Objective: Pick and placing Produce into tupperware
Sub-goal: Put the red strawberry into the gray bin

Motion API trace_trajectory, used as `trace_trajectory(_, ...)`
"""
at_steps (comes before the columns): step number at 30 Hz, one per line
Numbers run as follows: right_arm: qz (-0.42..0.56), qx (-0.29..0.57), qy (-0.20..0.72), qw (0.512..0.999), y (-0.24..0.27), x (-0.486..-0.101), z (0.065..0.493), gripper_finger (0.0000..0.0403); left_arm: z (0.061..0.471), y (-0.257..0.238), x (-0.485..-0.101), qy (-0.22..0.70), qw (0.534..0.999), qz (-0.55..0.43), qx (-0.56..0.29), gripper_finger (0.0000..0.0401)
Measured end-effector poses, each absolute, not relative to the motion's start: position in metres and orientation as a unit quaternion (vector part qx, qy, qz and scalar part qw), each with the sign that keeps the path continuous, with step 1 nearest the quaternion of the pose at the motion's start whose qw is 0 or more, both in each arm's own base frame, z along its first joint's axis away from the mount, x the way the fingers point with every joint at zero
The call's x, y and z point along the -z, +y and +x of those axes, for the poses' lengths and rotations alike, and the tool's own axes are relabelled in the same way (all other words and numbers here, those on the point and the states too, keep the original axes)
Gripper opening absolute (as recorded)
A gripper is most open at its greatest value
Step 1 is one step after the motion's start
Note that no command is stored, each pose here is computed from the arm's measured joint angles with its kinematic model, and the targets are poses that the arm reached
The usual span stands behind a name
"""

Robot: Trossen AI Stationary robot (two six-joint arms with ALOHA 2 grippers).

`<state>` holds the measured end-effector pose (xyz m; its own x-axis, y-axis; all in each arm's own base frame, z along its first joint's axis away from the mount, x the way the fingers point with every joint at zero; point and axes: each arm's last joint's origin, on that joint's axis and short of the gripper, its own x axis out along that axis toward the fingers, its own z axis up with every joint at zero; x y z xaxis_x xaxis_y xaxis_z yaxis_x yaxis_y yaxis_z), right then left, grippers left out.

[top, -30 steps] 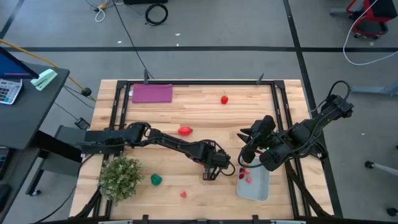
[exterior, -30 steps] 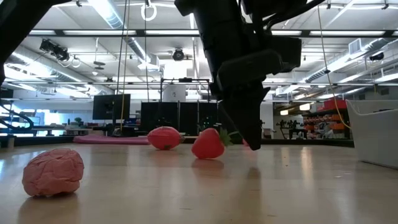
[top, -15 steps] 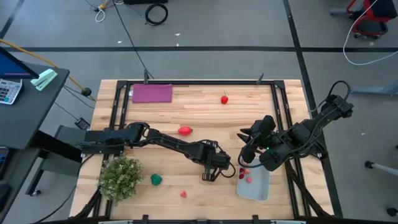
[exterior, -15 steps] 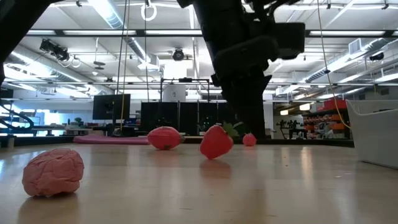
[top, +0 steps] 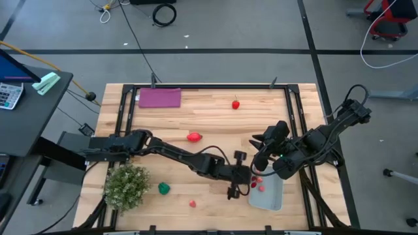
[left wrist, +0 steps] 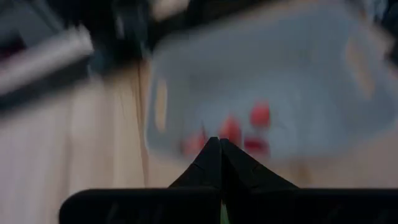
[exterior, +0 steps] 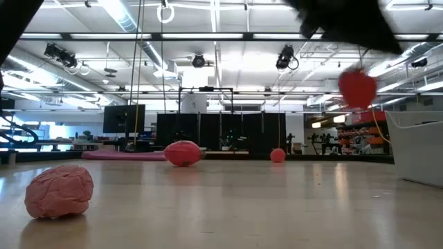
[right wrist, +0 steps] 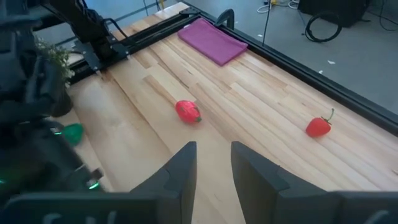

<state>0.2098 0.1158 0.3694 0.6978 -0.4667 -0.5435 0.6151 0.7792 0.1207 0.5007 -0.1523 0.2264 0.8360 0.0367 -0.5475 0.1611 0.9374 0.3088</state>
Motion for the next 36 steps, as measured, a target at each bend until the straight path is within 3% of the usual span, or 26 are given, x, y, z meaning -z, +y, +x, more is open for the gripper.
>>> trace_trajectory(6,0.134,0.294,0.255,0.912,0.115,-0.37,0.209,0.0108,0.507,-0.168,-0.246,0.173,0.963,0.203,0.047,0.0001)
trace_trajectory(15,0.135,0.293,0.254,0.912,0.116,-0.37,0.21,0.0107,0.517,-0.172,-0.243,0.104,0.973,0.171,0.118,0.0001)
trace_trajectory(30,0.135,0.293,0.254,0.912,0.116,-0.37,0.21,0.0108,0.541,-0.165,-0.173,0.083,0.97,0.189,0.126,0.0)
trace_trajectory(36,0.135,0.293,0.254,0.912,0.116,-0.37,0.21,0.0108,0.545,-0.152,-0.168,0.106,0.974,0.164,0.114,0.0019)
